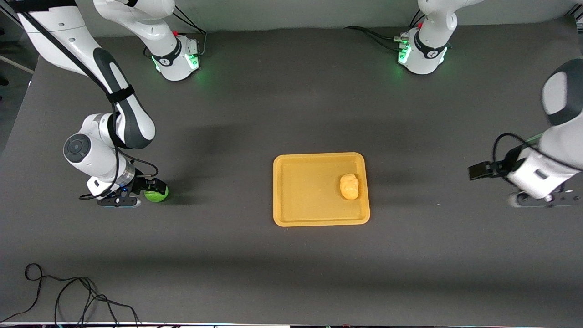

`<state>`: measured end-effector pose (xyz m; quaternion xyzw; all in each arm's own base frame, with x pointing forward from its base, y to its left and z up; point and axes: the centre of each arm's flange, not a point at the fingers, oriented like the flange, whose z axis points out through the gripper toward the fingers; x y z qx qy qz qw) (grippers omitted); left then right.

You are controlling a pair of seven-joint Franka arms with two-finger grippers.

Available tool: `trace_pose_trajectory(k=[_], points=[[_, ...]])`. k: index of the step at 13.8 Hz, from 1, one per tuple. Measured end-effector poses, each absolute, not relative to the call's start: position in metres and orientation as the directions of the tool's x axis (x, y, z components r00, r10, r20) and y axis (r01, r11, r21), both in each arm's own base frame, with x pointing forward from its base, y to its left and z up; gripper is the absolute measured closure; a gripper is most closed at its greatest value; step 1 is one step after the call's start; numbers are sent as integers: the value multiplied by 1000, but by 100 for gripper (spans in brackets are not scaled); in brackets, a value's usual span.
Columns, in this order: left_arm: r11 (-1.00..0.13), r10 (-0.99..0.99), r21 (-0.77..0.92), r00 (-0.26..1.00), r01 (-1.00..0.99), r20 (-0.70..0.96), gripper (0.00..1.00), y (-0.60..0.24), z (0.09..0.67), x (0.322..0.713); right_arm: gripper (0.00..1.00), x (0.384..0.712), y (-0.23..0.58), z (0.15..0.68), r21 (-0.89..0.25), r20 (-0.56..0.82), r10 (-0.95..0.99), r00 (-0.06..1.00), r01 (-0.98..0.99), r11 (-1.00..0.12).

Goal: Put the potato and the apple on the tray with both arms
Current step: 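Raise the left gripper away while the right gripper grasps the apple, then lift the green apple with the right gripper and carry it over the tray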

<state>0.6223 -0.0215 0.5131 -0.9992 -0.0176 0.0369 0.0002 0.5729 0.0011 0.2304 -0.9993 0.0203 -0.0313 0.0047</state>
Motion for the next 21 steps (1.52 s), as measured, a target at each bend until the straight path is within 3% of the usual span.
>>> trace_pose_trajectory(k=[7, 10, 12, 14, 19, 21], points=[[-998, 58, -27, 994, 56, -94, 0, -10, 511, 604, 0, 568, -1, 203, -6, 28, -44, 999, -43, -999], [-997, 75, -30, 993, 72, -94, 0, -1, 516, 602, 26, 569, -2, 205, -6, 31, -45, 999, -44, -999], [-997, 70, -33, 994, 67, -79, 0, -6, 526, 598, 26, 576, -3, 217, -7, 54, -44, 998, -44, -999], [-998, 64, -33, 994, 61, -88, 0, -10, 528, 596, 26, 589, -2, 254, -9, 47, -37, 998, -37, -999], [-998, 58, -31, 994, 55, -94, 0, -14, 528, 595, 26, 627, 8, 423, -19, -22, -14, 1000, -15, -1000], [-998, 56, -31, 994, 53, -94, 0, -15, 528, 595, 26, 640, 39, 465, -23, -1, 5, 1000, 5, -1000]])
